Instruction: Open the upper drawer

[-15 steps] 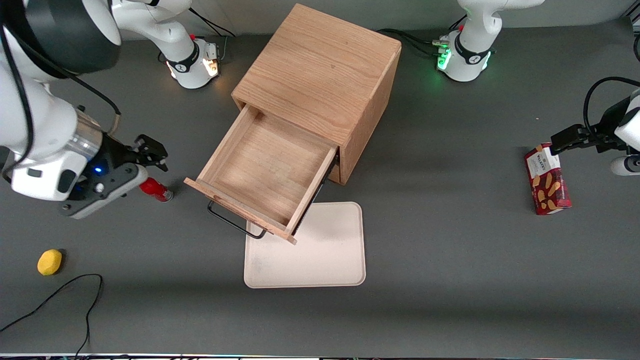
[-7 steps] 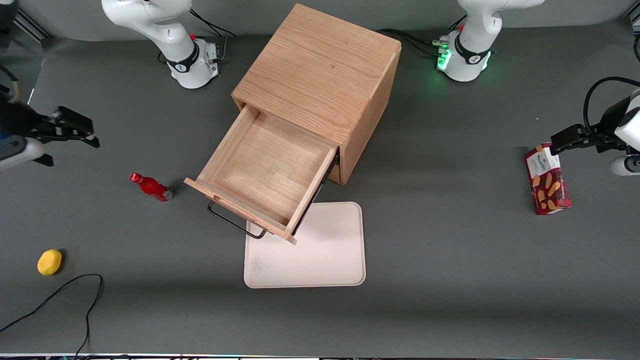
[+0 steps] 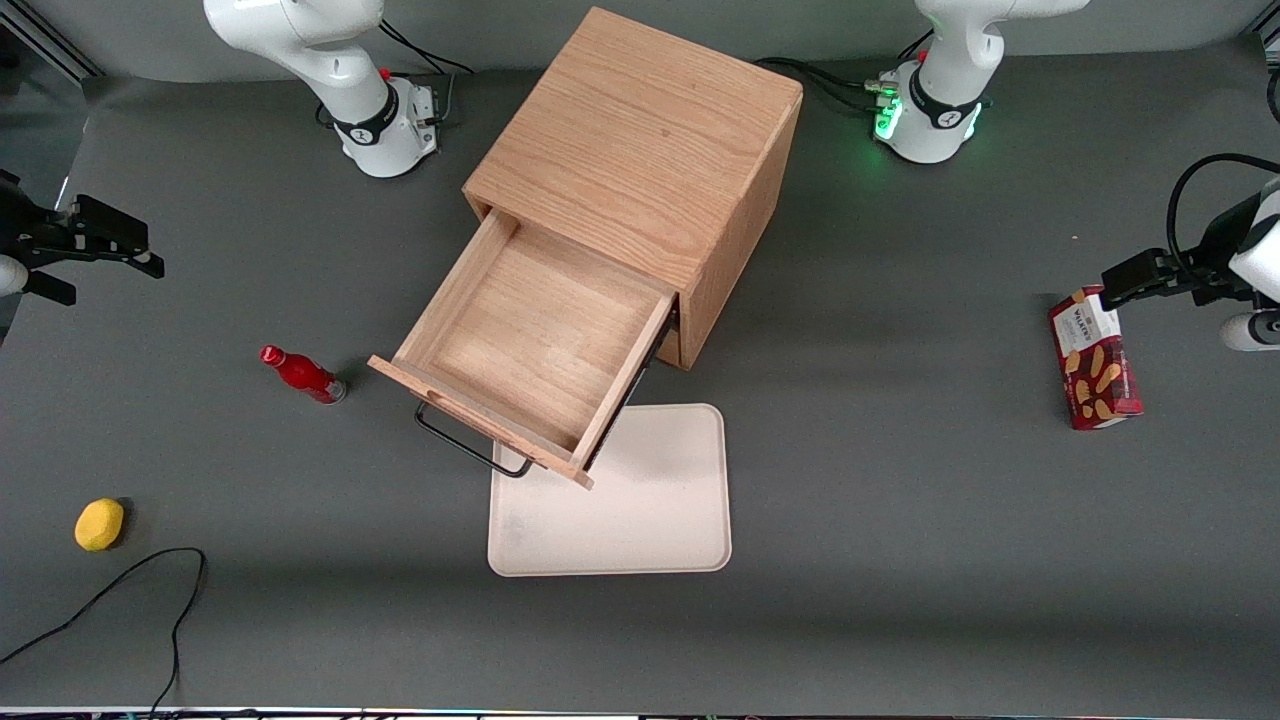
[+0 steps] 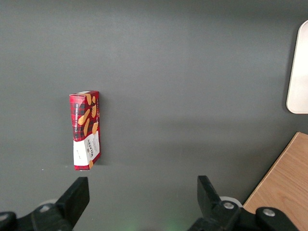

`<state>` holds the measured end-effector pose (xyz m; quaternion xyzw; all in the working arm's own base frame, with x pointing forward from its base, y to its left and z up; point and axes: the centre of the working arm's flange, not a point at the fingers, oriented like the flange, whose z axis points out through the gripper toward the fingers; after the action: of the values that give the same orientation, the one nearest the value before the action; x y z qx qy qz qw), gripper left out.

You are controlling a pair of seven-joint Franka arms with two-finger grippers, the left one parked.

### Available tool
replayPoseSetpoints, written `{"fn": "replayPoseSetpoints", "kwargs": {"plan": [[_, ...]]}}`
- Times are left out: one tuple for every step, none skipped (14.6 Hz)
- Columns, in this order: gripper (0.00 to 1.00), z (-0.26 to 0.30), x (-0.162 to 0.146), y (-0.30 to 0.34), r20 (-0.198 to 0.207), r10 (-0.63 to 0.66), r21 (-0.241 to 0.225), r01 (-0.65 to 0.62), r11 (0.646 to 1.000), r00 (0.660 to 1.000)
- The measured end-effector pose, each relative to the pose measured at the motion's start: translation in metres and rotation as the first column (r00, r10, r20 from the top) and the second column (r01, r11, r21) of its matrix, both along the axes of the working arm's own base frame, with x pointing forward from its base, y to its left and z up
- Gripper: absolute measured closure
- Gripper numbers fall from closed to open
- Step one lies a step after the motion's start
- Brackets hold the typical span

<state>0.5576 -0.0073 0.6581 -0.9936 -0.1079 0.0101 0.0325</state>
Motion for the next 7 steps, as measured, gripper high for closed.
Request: {"fn": "replayPoseSetpoints", "kwargs": {"plan": [[0.00,-0.003,0.000,-0.006,0.008,-0.014,0.000,0.014,1.000,1.000],[0.00,-0.007,0.001,-0.013,0.014,-0.026,0.001,0.026,1.000,1.000],[0.00,-0.012,0.000,-0.019,0.021,-0.038,0.002,0.038,0.999,0.999],[0.00,-0.017,-0.001,-0.024,0.028,-0.048,0.004,0.048,0.999,0.998],[0.00,-0.022,-0.002,-0.028,0.034,-0.056,0.006,0.056,0.998,0.998],[0.00,-0.027,-0.003,-0.031,0.040,-0.061,0.008,0.061,0.998,0.997],[0.00,-0.031,-0.003,-0.033,0.045,-0.065,0.010,0.065,0.998,0.997]]}}
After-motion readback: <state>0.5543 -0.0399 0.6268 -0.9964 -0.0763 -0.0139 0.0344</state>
